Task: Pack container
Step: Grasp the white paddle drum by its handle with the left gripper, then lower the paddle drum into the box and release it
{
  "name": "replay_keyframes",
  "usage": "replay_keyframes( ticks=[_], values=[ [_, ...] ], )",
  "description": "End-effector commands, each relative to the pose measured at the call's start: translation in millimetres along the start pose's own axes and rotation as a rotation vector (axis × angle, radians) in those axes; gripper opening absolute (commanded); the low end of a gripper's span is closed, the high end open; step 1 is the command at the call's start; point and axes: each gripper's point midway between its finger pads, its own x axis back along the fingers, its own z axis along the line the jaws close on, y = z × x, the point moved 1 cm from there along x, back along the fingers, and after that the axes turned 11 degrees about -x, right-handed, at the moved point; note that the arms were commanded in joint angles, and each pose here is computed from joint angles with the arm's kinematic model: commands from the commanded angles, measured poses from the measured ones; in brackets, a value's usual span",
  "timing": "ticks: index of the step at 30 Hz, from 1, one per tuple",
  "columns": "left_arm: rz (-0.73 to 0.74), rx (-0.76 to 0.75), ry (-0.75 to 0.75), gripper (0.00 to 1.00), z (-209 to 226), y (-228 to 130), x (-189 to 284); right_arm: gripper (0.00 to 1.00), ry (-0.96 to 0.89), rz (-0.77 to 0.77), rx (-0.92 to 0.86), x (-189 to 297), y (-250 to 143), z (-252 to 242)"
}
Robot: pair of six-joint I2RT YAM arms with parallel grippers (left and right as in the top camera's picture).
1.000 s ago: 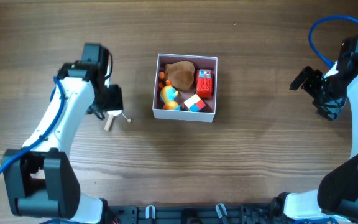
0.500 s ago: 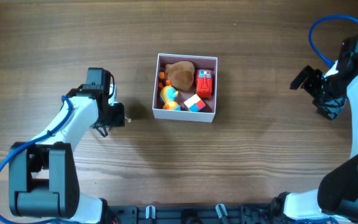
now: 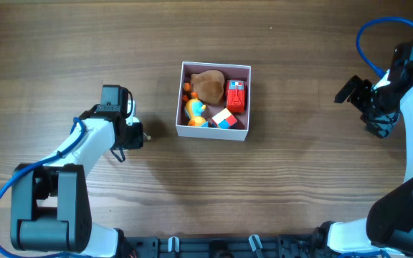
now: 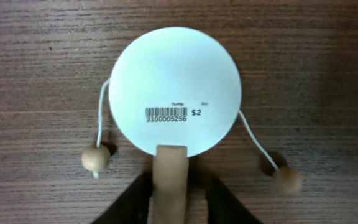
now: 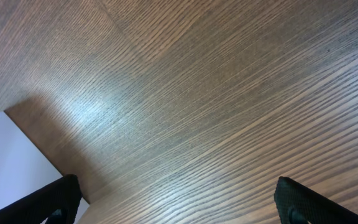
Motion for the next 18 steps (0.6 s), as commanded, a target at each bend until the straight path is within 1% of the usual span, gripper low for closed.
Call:
replay_keyframes(
  ticks=[1,3,5,9,13,16,18],
  values=[
    [0.042,-0.006,-0.031,0.18,-5,-15,-7,1.0,0.011,-0.002,0.009,1,2,3],
    [0.045,-0.002,-0.041,0.08,-7,-15,-6,1.0,0.011,-0.002,0.009,1,2,3],
    [0.034,-0.001,-0.065,0.04,-10,-12,0,1.0,0.012,-0.002,0.006,1,2,3],
    [0.005,0.029,-0.094,0.04,-14,1,25,1.0,0.013,-0.004,0.006,1,3,3],
    [-0.065,0.026,-0.098,0.04,-19,25,72,1.0,0.013,-0.004,0.006,1,3,3],
    [-0.165,-0.033,-0.106,0.04,-35,50,121,1.0,0.013,-0.004,0.007,1,3,3],
    [-0.261,-0.089,-0.119,0.04,-53,68,154,1.0,0.012,-0.004,0.007,1,3,3]
  ],
)
